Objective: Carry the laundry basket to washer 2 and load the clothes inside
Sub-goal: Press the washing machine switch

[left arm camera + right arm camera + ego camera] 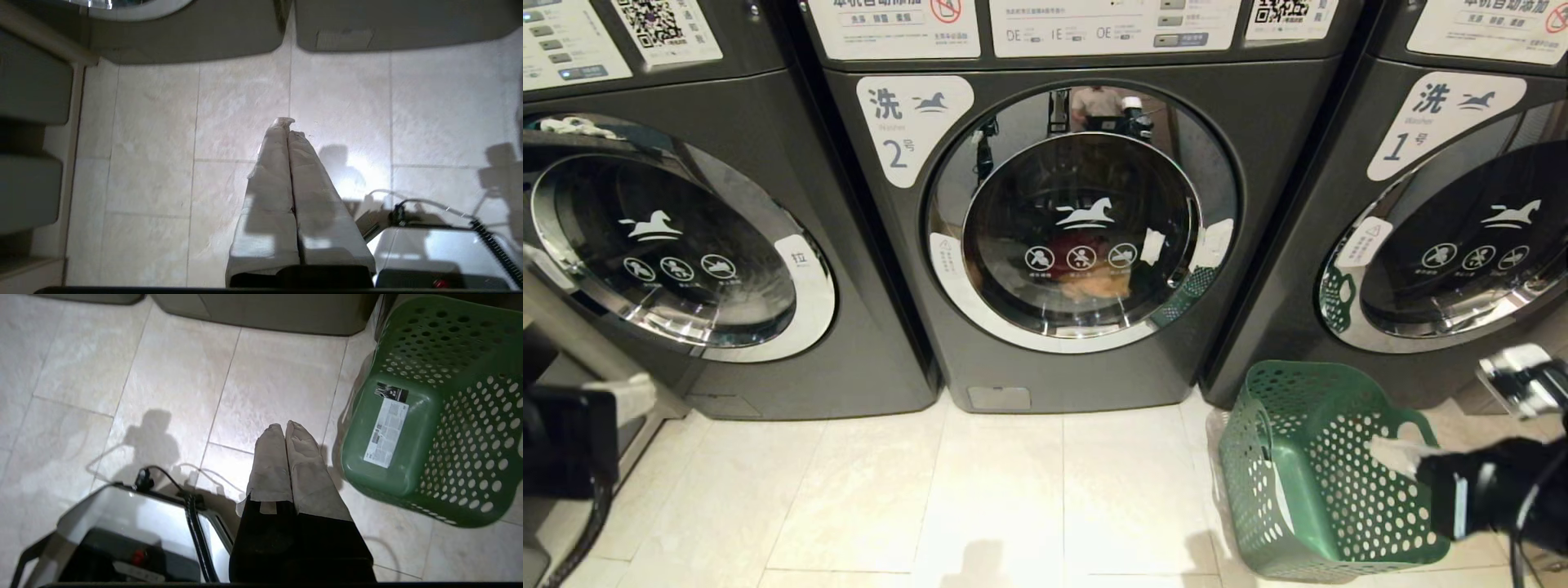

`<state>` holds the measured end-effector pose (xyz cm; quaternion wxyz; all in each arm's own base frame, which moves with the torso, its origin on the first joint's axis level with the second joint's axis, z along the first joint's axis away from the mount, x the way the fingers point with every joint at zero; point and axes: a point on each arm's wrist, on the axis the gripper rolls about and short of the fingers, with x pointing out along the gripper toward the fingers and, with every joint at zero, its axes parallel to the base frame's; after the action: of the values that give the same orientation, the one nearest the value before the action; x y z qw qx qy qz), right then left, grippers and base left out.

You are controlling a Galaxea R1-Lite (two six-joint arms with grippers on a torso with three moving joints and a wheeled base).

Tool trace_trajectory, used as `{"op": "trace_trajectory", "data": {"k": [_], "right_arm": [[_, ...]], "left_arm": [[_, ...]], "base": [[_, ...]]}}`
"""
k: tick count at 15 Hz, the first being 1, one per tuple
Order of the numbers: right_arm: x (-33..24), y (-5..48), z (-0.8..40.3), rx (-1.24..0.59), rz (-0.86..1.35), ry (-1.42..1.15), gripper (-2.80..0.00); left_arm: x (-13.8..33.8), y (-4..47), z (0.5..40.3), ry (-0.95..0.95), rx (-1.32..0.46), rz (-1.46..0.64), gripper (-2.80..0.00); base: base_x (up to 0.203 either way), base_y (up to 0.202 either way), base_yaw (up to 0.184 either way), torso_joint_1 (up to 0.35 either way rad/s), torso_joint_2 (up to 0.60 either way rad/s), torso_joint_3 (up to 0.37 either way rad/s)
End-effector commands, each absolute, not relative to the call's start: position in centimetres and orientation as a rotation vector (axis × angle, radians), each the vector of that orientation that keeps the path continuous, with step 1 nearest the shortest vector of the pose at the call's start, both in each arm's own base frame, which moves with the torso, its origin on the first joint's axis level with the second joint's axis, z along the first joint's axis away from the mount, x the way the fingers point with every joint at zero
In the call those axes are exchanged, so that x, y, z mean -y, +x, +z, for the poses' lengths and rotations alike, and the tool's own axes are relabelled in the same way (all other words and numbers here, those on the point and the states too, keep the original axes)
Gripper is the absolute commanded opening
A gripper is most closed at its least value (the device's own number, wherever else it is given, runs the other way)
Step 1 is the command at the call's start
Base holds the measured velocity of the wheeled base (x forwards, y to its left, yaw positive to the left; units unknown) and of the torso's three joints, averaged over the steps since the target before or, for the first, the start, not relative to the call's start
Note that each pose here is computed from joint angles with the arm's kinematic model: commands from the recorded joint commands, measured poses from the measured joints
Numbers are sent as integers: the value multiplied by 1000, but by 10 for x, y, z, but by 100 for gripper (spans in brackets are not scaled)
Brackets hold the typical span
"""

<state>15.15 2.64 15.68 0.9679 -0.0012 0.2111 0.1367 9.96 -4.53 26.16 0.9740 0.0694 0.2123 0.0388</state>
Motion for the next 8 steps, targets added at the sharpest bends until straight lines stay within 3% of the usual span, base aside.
{"op": "trace_trajectory", "data": {"k": [1, 5, 8], "right_arm": [[-18, 93, 138, -356, 303, -55, -280], [-13, 60, 101, -414, 300, -117, -280], [-7, 31, 86, -483, 268, -155, -280]], "left_arm": [[30, 80, 214, 124, -518, 130, -280], [4, 60, 159, -40, -630, 326, -280], [-9, 29, 129, -103, -610, 499, -280]], "base": [[0, 0, 0, 0, 0, 0], [0, 0, 0, 0, 0, 0], [0, 0, 0, 0, 0, 0]]}}
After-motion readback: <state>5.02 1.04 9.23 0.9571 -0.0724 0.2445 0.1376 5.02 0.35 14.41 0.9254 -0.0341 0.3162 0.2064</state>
